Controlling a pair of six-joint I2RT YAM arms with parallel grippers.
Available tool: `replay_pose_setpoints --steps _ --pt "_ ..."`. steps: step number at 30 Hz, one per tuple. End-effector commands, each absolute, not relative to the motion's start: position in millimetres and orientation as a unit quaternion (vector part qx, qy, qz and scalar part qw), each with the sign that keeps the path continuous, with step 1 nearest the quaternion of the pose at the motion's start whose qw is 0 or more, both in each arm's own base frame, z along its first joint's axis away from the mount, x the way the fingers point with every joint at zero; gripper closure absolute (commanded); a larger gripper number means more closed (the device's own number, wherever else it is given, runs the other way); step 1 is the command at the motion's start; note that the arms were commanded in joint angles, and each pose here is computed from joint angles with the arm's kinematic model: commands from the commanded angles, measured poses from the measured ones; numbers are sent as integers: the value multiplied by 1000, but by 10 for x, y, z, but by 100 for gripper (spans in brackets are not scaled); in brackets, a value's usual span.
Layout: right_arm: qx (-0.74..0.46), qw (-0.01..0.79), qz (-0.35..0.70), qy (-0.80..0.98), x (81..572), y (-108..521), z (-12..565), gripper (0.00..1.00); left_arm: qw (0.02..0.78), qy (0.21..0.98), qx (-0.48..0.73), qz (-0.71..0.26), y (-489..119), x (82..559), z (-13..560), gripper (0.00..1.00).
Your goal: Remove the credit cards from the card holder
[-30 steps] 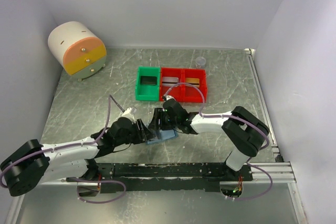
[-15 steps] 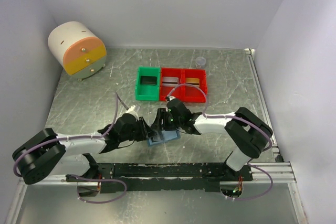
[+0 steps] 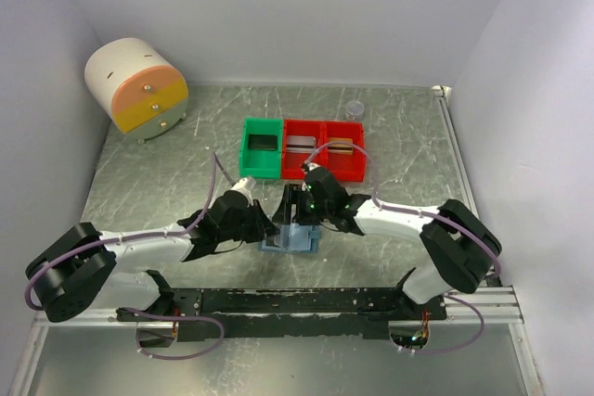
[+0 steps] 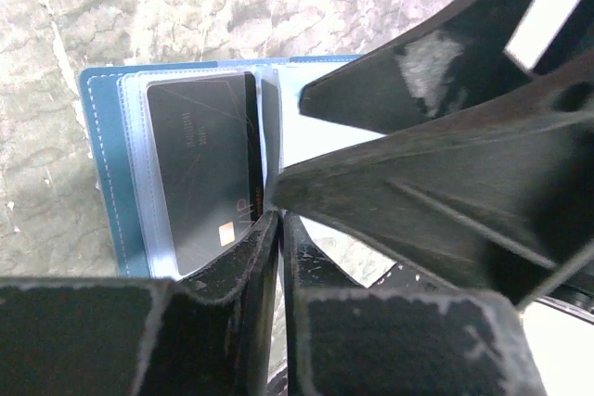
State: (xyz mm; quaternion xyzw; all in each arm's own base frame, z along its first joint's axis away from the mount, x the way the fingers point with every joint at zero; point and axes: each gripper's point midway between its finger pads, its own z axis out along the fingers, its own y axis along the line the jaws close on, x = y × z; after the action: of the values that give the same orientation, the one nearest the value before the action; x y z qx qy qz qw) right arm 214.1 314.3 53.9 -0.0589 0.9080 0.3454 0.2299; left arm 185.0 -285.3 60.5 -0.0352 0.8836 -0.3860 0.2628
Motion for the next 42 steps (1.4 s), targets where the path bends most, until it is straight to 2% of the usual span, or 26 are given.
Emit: replay_pose_setpoints --steps 1,9,14,24,28,32,38,42 --pt "-54 253 324 910 2257 2979 698 33 272 886 -12 -376 -2897 1932 665 82" --pt "-32 278 284 917 2287 2575 737 33 241 905 29 -351 -3033 1942 602 69" --pt "-17 302 271 914 2237 2368 800 32 240 919 54 -310 -3109 1982 583 58" --pt "91 359 211 904 2207 1804 741 30 233 912 79 -328 -3400 1945 645 42" --pt "112 382 218 891 2197 1715 817 30 229 906 92 -342 -3513 1889 679 39" --pt "116 384 231 886 2164 1713 826 30 230 905 102 -343 -3562 1846 706 30" --pt "52 373 320 869 2080 2055 971 30 264 908 72 -318 -3339 1891 749 29" --pt "16 360 354 863 2046 2235 1058 34 302 901 48 -307 -3156 1948 876 27"
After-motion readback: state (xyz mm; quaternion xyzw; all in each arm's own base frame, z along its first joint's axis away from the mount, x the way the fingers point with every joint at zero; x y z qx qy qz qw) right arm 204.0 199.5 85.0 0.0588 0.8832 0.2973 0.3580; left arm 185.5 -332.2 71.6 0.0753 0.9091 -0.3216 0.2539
